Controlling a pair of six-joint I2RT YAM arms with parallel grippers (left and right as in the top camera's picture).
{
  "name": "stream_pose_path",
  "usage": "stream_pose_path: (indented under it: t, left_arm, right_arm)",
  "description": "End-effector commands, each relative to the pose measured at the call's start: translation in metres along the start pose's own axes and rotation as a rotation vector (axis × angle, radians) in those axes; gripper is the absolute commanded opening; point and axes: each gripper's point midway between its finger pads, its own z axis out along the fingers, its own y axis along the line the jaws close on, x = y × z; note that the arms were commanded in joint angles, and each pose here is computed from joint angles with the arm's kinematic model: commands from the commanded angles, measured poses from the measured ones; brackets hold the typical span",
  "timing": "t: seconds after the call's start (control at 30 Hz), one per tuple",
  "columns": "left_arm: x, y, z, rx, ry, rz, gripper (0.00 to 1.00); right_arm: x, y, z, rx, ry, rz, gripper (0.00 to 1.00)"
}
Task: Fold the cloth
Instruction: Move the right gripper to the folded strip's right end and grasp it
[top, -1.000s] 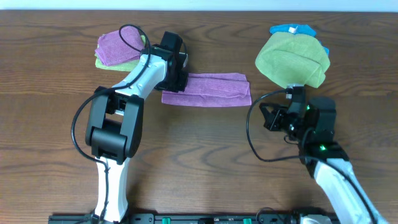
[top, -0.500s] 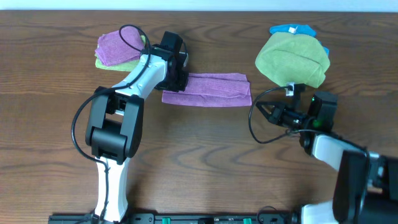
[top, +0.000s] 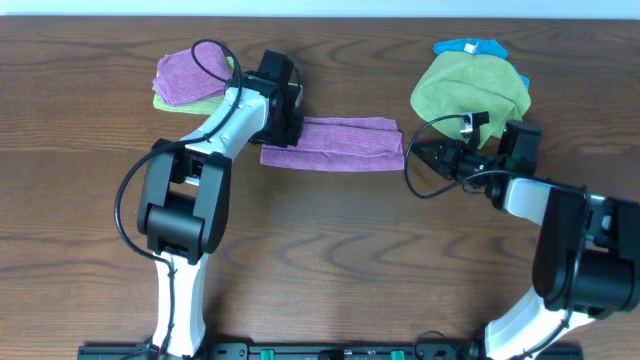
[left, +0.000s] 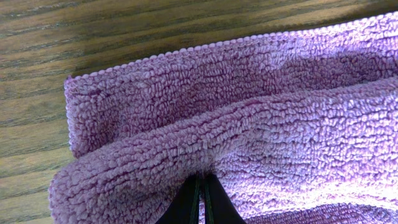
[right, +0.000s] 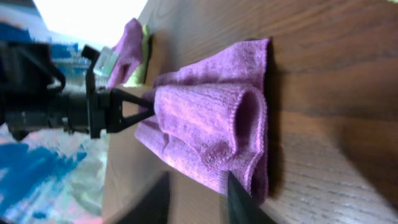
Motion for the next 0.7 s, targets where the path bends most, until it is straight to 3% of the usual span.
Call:
stream_pose_path:
  t: [0.0, 0.07, 0.1, 0.13, 0.37, 0.67]
  left_arm:
    - [-0.001, -0.003, -0.008, 0.002, -0.014, 0.004, 0.06]
    - [-0.001, -0.003, -0.008, 0.002, -0.015, 0.005, 0.06]
    - [-0.001, -0.003, -0.008, 0.003, -0.016, 0.005, 0.06]
    - [-0.002, -0.003, -0.008, 0.003, -0.018, 0.005, 0.06]
    - [-0.005, -0.004, -0.008, 0.011, -0.031, 0.007, 0.06]
    - [-0.006, -0.004, -0.008, 0.011, -0.035, 0.007, 0.06]
  right_arm:
    - [-0.001, -0.006, 0.001, 0.008, 0.002, 0.006, 0.37]
    - [-0.002, -0.009, 0.001, 0.019, -0.002, 0.009, 0.48]
    - [-0.002, -0.009, 0.001, 0.021, -0.002, 0.009, 0.59]
    - [-0.001, -0.009, 0.001, 0.021, -0.001, 0.007, 0.61]
    - [0.005, -0.013, 0.005, 0.036, 0.019, -0.006, 0.67]
    - [0.024, -0.035, 0.019, 0.054, 0.07, 0.05, 0.65]
